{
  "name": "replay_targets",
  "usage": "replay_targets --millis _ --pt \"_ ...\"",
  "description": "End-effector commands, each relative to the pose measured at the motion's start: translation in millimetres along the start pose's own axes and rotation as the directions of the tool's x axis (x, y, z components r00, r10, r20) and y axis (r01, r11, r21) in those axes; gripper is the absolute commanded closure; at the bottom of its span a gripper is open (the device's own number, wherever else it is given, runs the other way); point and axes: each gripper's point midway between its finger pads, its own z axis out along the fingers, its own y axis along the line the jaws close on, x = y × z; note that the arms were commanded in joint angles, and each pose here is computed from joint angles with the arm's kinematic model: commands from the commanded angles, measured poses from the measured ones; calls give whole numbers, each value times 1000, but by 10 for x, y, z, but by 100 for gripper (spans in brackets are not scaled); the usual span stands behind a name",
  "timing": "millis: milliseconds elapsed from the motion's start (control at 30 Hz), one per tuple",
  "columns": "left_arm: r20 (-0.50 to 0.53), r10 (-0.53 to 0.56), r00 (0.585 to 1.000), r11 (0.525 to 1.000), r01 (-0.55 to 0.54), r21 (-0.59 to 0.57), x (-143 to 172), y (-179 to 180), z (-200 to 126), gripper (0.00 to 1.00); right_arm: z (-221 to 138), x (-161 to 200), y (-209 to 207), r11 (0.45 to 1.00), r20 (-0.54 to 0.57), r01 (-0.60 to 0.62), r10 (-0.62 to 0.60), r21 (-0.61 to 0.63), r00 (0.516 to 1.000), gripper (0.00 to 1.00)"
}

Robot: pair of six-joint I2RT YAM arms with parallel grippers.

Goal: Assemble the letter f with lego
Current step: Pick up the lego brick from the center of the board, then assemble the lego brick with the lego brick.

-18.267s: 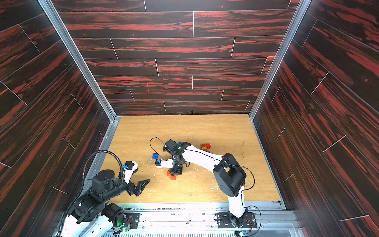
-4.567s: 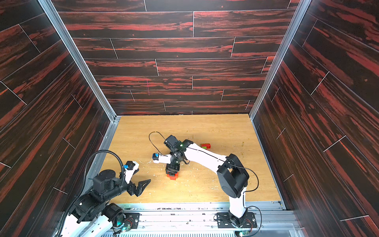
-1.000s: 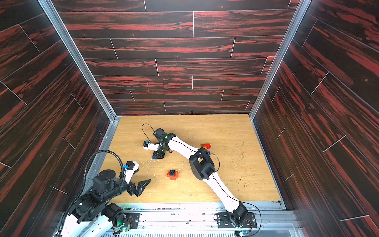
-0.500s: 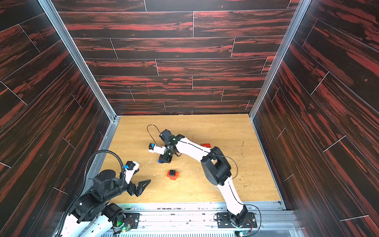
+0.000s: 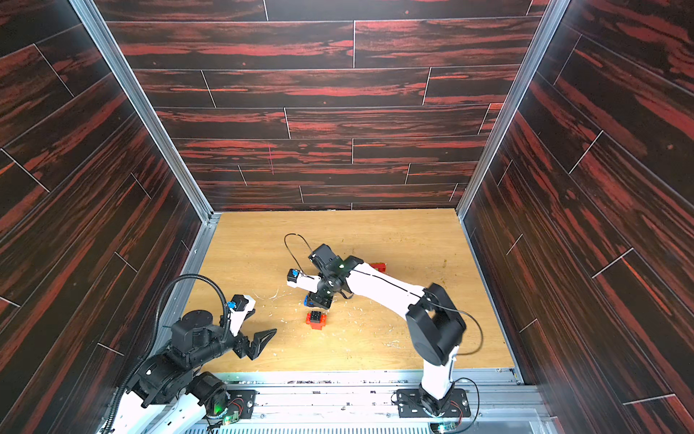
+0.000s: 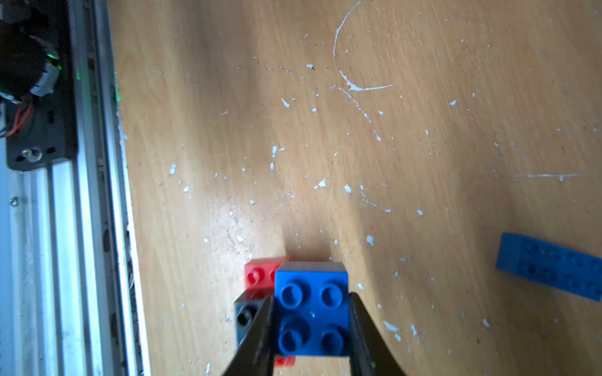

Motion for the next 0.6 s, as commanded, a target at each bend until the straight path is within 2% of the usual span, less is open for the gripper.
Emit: replay_targets --millis 0,567 --pt "-4 0 1000 1000 0 8 18 -12 24 0 -97 54 112 1000 -2 -8 8 13 1000 82" --pt "1 -1 1000 1000 1 11 7 -24 14 0 -123 225 274 999 -8 -9 9 34 1000 81"
